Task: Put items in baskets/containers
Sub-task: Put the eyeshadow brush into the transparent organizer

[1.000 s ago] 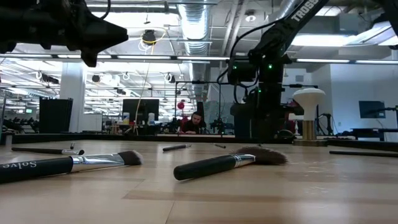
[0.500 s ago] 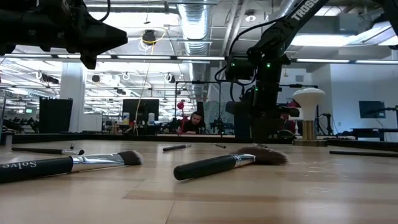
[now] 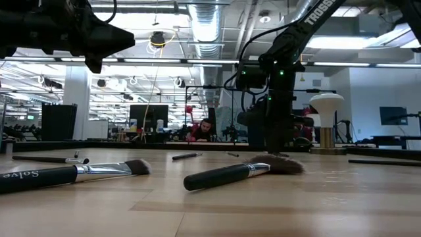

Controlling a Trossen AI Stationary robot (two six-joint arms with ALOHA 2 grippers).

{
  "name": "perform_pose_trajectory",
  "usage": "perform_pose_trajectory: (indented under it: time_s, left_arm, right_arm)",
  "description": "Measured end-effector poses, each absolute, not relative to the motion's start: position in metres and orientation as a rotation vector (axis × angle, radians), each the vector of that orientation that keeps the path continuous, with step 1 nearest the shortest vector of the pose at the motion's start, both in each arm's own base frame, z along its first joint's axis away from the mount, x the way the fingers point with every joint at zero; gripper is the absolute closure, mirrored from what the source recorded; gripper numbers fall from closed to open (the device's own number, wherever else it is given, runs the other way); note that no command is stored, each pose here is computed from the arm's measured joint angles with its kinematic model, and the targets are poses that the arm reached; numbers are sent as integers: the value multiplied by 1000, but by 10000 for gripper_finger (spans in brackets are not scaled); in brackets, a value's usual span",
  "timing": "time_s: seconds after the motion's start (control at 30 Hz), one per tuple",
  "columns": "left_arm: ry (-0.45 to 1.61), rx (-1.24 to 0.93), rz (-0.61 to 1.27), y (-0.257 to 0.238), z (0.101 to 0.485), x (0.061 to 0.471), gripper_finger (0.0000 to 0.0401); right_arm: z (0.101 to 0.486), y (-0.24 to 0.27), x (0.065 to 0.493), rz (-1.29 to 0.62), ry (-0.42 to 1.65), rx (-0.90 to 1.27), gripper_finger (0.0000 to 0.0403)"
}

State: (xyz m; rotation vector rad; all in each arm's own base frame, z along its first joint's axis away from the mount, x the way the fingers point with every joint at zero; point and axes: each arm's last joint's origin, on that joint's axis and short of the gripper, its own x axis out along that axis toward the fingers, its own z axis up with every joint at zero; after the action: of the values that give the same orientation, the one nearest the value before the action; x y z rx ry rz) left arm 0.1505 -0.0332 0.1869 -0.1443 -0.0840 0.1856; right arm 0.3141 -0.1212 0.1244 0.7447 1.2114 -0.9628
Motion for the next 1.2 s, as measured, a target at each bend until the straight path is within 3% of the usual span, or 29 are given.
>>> perform_pose_trajectory:
  time_s: [0.17,0.37,0.57,0.8,0.9,1.07,1.2]
  left_arm:
    - [-84,-144,186,-33,187,151,330]
    - [-84,-144,186,-33,187,151,330]
    - [-82,-143,183,-33,187,151,330]
    - [-80,-164,127,-35,187,151,330]
    - [-78,-166,89,-36,187,151,330]
    - [-121,-93,-70,-41,191,151,330]
    - [-200,-89,-86,-41,198,151,319]
  right_arm:
    - [124,-122,314,-914,1239,695,392]
    - [124,-120,314,-860,1270,641,393]
    - [142,-89,319,-779,1250,428,397]
    - [198,-37,328,-600,1008,264,400]
    - [225,-12,332,-452,794,225,396]
    - [244,19,330,-190,506,182,396]
    - [254,30,330,41,275,125,396]
